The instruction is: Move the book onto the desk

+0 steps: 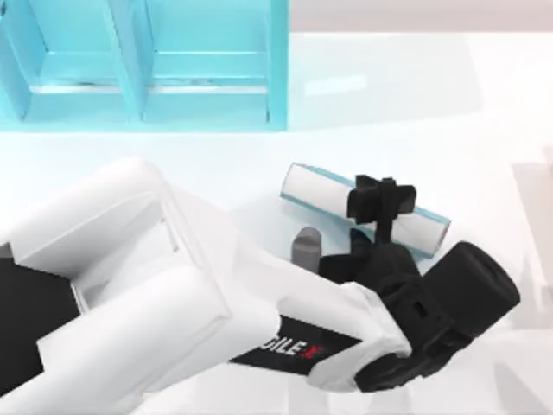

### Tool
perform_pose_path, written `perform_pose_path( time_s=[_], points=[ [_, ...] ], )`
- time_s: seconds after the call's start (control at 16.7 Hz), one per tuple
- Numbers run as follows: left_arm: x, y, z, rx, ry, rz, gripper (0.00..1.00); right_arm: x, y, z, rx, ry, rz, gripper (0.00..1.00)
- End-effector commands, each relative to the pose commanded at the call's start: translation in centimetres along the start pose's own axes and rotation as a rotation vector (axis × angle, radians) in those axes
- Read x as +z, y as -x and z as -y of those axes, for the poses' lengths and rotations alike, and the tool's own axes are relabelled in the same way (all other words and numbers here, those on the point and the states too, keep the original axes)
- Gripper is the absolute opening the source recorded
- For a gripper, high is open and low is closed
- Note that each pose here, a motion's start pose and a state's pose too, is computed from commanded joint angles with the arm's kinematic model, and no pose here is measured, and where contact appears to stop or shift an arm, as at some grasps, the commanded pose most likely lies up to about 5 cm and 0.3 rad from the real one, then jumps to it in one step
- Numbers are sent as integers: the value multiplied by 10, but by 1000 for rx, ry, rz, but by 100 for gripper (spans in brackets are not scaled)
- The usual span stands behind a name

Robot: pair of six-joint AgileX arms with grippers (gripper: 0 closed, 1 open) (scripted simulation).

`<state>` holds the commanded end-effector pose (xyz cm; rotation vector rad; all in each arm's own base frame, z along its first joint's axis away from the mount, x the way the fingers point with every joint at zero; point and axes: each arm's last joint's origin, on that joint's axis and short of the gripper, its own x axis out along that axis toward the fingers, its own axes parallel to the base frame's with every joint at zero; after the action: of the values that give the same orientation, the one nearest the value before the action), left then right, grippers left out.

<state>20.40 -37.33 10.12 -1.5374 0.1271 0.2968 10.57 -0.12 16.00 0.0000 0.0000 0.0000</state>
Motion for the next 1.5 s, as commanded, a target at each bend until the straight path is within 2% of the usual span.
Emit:
perform_pose_path(
  time_s=[0.66,1.02,1.26,1.5],
  points=[
    [-1,3,-2,3,-2,-4,100,0,0,0,0,0,0,100],
    [-10,44,-16,32,8,-14,100,0,0,0,0,0,0,100],
    [1,74,-29,62,-15,23,100,0,0,0,0,0,0,100],
    [14,106,-35,51,-25,47,100,0,0,0,0,0,0,100]
  ],
)
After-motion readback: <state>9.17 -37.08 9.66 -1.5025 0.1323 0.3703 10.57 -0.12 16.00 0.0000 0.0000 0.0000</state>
